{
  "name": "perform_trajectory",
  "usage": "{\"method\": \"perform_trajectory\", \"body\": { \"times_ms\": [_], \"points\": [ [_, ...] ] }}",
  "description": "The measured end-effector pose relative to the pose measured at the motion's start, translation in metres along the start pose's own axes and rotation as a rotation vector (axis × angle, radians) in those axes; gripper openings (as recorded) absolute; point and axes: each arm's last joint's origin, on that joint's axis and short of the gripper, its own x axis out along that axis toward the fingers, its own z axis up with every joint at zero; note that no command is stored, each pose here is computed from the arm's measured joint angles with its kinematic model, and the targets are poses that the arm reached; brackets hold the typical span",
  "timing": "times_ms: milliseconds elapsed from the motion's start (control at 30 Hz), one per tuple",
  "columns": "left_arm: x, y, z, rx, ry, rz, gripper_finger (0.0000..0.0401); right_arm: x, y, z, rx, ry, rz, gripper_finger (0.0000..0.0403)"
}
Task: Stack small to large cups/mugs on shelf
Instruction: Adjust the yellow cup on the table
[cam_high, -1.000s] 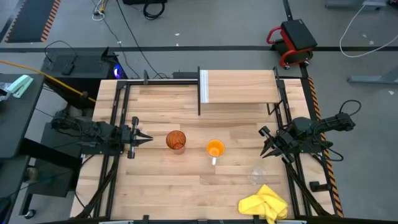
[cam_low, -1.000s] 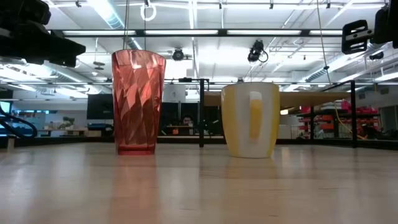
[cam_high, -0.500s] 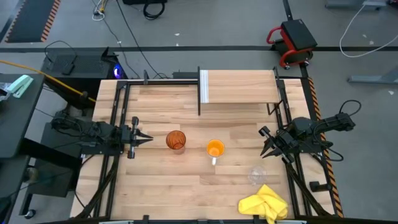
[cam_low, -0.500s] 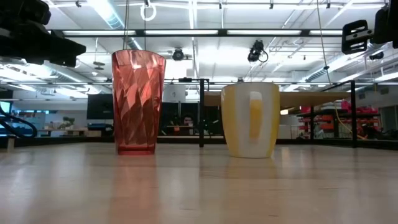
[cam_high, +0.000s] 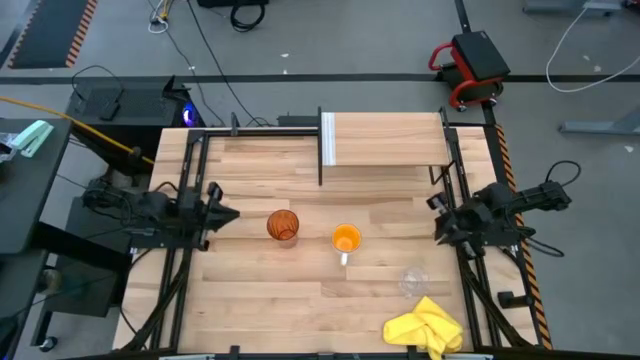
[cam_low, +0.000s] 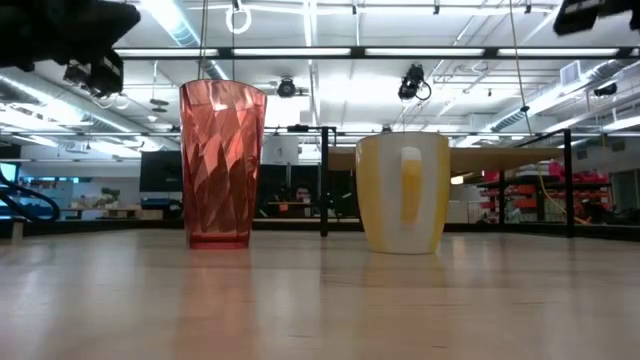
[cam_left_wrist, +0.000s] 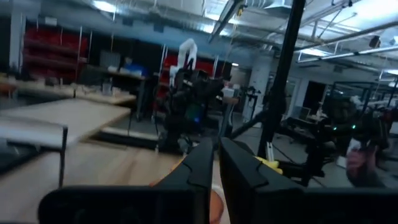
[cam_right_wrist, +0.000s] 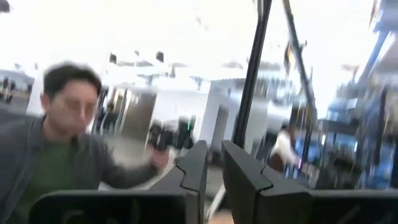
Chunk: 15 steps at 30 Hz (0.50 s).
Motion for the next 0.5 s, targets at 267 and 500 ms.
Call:
{"method": "perform_trajectory", "body": {
  "times_ms": [267, 500],
  "points": [
    [0.000, -0.001, 0.008, 0.127, -0.074, -0.003, 0.0024, 0.001, -0.001, 0.015, -0.088, -0.089, -0.009, 0.0056],
    [-0.001, -0.001, 0.016, 0.102, -0.150, -0.005, 0.0023, 0.002, -0.008, 0.037, -0.168, -0.132, -0.173, 0.0056]
  ]
}}
